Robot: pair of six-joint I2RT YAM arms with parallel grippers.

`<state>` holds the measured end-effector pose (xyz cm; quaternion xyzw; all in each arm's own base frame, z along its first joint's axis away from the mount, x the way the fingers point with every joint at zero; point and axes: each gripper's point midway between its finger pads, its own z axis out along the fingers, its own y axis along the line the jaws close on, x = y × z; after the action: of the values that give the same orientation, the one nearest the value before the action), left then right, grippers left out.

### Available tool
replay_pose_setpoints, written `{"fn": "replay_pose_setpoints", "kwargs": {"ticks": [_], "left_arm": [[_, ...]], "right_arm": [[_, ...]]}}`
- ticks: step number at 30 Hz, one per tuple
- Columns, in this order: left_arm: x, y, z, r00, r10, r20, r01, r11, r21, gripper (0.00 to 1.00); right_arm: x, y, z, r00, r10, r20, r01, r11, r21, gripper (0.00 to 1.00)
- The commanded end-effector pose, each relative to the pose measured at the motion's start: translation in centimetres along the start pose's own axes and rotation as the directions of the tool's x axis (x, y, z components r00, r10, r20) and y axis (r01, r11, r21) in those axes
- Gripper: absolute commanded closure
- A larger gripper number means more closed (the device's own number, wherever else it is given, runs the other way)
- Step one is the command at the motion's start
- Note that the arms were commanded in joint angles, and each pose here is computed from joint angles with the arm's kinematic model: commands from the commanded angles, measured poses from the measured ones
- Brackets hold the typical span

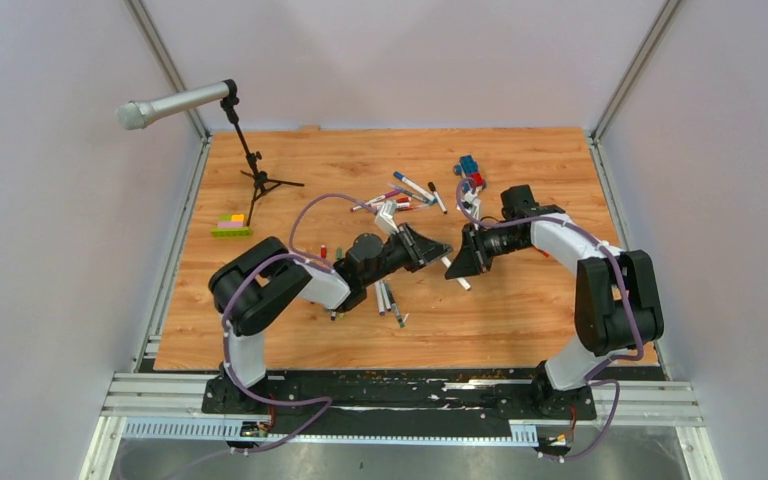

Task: Open the pen caps
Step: Open the pen cap from the pen, then place the pen at the center of the board.

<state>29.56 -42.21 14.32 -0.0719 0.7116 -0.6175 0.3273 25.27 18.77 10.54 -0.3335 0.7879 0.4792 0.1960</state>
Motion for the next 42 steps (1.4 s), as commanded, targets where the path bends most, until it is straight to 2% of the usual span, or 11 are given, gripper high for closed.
{"fn": "replay_pose_setpoints", "kwargs": {"ticks": [1, 7, 13, 19, 22, 24, 32, 37, 42], "left_arm": [[-9.4, -3.1, -3.4, 0.944, 0.042, 0.329, -0.046, 0.999, 0.004, 1.00], [-16.8, -3.4, -8.8, 0.852, 0.124, 0.509, -0.074, 0.990, -0.117, 1.00], [-18.8, -3.1, -11.3, 0.829, 0.159, 0.536, -0.091, 0.984, -0.152, 1.00], [-16.3, -3.3, -10.9, 0.890, 0.271, 0.368, -0.216, 0.959, -0.185, 1.00], [-14.6, -2.7, -11.8, 0.906, 0.310, 0.287, -0.257, 0.944, -0.208, 1.00], [-13.5, -1.8, -12.7, 0.912, 0.336, 0.238, -0.281, 0.930, -0.236, 1.00], [-10.4, -0.3, -17.3, 0.912, 0.384, 0.145, -0.329, 0.895, -0.301, 1.00], [-9.6, -0.1, -19.4, 0.908, 0.390, 0.156, -0.328, 0.891, -0.314, 1.00], [-9.3, 0.0, -19.5, 0.910, 0.390, 0.144, -0.331, 0.890, -0.315, 1.00]], "right_arm": [[-1.0, 2.1, 0.0, 0.999, -0.029, 0.034, 0.032, 0.995, -0.096, 1.00], [-0.4, 3.4, 0.9, 0.999, -0.049, 0.006, 0.049, 0.988, -0.148, 1.00], [0.0, 3.3, 1.6, 0.998, -0.065, -0.017, 0.062, 0.990, -0.129, 1.00], [-0.1, 0.5, 2.9, 0.998, 0.058, 0.017, -0.059, 0.997, 0.057, 1.00], [-0.2, 0.0, 4.6, 0.985, 0.164, 0.057, -0.172, 0.968, 0.183, 1.00], [0.3, -0.3, 5.9, 0.981, 0.186, 0.052, -0.193, 0.941, 0.278, 1.00], [2.1, -1.1, 9.9, 0.969, 0.241, -0.050, -0.208, 0.911, 0.357, 0.95], [2.6, -1.3, 10.8, 0.980, 0.175, -0.092, -0.123, 0.903, 0.411, 0.87], [3.3, -3.1, 10.7, 0.981, 0.137, -0.138, -0.046, 0.854, 0.518, 0.80]]}}
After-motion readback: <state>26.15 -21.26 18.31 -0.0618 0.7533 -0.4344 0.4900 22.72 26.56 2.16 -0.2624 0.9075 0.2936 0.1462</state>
